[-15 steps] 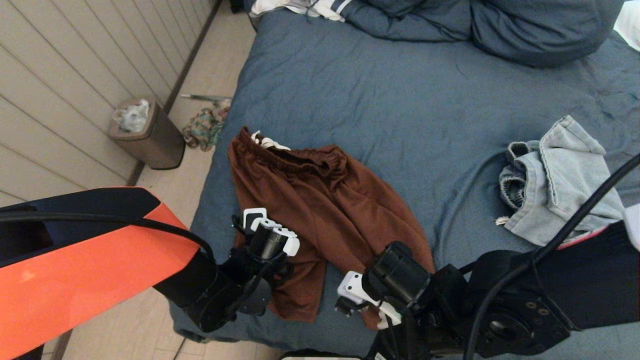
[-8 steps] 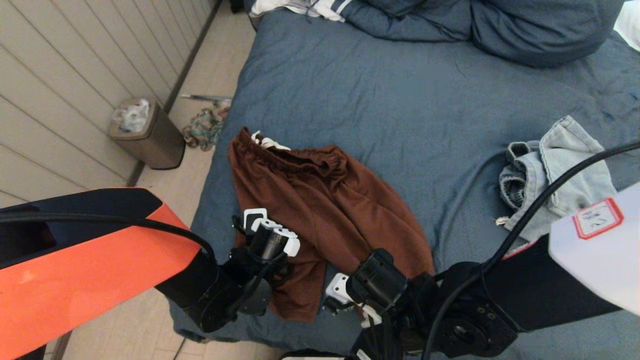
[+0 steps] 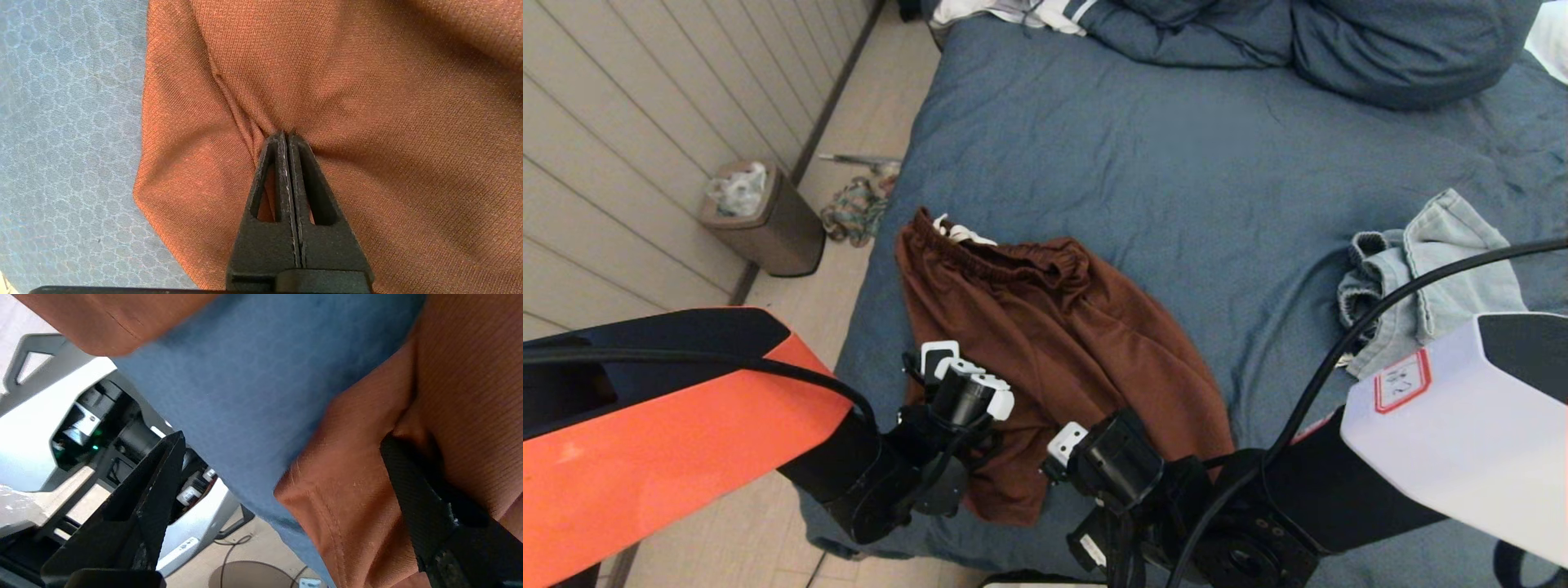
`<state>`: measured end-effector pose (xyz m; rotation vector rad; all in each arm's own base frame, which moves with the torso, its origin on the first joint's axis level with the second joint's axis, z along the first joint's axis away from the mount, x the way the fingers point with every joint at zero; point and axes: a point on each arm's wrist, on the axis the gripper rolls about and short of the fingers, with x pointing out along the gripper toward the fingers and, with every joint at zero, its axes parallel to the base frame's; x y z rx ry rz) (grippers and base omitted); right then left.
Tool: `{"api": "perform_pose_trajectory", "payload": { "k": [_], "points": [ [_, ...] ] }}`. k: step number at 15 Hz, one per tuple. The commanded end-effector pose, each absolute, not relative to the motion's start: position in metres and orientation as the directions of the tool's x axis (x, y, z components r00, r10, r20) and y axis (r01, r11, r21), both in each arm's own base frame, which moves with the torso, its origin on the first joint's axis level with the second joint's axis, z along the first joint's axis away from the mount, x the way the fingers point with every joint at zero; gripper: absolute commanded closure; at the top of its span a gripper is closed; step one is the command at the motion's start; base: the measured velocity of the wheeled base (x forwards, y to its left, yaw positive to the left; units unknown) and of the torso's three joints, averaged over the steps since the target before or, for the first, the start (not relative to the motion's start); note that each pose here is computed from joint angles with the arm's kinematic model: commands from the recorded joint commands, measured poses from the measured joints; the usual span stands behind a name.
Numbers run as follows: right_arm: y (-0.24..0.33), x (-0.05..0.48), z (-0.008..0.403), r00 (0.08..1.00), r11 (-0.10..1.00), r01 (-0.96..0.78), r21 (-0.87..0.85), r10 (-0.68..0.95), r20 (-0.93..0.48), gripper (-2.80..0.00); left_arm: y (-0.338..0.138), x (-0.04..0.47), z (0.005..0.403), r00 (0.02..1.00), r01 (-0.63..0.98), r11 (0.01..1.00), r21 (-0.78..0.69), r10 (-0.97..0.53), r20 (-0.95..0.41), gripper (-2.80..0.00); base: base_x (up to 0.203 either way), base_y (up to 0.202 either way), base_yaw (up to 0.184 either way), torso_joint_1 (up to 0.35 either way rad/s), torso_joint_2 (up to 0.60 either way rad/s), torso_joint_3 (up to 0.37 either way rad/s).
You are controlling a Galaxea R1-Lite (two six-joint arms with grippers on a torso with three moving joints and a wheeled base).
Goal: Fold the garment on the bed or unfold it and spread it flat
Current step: Unford the brown shorts
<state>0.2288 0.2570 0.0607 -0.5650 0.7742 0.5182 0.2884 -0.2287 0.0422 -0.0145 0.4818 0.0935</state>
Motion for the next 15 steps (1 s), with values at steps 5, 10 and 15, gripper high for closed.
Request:
{"api": "perform_pose_trajectory", "payload": {
  "k": [5, 10, 15],
  "points": [
    [0.256, 0.228, 0.057, 0.619, 0.725, -0.613, -0.315, 0.193, -0.761, 0.00, -0.229, 0.289, 0.041, 0.883, -0.099, 0.995, 0.008, 0.092, -0.461, 0.00, 0.000, 0.000, 0.000, 0.000, 0.00, 0.000],
    [0.257, 0.226, 0.055, 0.626, 0.722, -0.612, -0.323, 0.193, -0.755, 0.00, -0.229, 0.289, 0.041, 0.882, -0.099, 0.995, 0.009, 0.092, -0.462, 0.00, 0.000, 0.000, 0.000, 0.000, 0.00, 0.000],
    [0.251, 0.212, 0.068, 0.629, 0.713, -0.627, -0.313, 0.227, -0.743, 0.00, -0.229, 0.289, 0.039, 0.881, -0.099, 0.995, 0.011, 0.093, -0.464, 0.00, 0.000, 0.000, 0.000, 0.000, 0.00, 0.000]
  ]
}}
